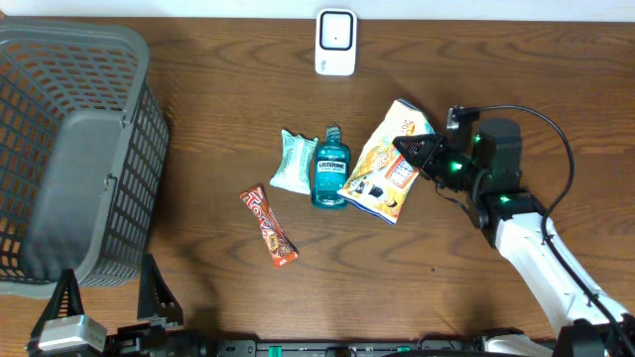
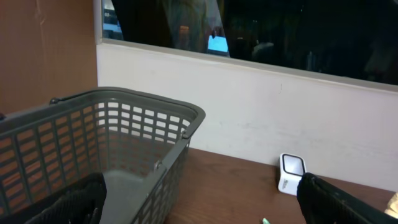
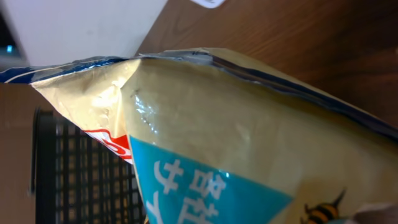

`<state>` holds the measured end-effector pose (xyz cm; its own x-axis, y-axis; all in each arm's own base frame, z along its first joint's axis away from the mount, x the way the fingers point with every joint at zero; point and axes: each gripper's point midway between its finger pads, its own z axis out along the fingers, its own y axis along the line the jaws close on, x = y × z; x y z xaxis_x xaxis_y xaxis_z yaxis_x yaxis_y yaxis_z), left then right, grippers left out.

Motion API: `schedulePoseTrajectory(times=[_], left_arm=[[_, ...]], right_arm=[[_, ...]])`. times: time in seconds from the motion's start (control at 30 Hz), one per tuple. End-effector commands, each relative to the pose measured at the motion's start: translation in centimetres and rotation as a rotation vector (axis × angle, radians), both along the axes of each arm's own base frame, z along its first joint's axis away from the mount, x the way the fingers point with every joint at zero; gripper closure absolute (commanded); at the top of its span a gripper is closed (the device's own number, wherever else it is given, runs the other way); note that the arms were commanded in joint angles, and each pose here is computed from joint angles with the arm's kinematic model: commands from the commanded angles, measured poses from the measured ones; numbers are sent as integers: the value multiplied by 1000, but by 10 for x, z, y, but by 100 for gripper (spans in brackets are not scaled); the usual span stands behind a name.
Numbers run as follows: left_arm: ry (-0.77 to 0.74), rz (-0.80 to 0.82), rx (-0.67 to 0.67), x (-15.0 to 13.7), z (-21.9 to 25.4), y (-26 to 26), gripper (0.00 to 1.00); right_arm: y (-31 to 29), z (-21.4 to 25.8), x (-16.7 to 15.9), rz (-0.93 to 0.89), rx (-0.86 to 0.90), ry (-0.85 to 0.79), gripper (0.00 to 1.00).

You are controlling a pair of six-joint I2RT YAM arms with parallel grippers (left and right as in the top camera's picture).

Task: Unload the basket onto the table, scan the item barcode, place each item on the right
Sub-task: 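Carry the yellow pack up to the white scanner with the right gripper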

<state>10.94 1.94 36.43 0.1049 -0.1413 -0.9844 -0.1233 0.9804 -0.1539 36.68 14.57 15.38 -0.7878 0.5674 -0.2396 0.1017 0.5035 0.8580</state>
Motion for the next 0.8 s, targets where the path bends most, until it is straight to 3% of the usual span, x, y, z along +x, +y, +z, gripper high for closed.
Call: schedulePoseTrajectory(times=[0.0, 0.1, 0.3, 0.57, 0.77], left_arm=[[10, -3, -5, 2, -5, 0, 2], [19, -4, -6, 4, -9, 0, 2], [37, -3, -7, 7, -14, 0, 2], [38, -3, 0, 7, -14, 0, 2], [46, -3, -1, 7, -16, 0, 2]], right_arm=[[10, 15, 23, -35, 54, 28, 98], [28, 15, 41, -6, 60, 43, 98], [73, 8, 105, 26, 72, 121, 99], [91, -10, 191, -60, 128, 170, 98], [102, -40, 233, -81, 142, 209, 99]])
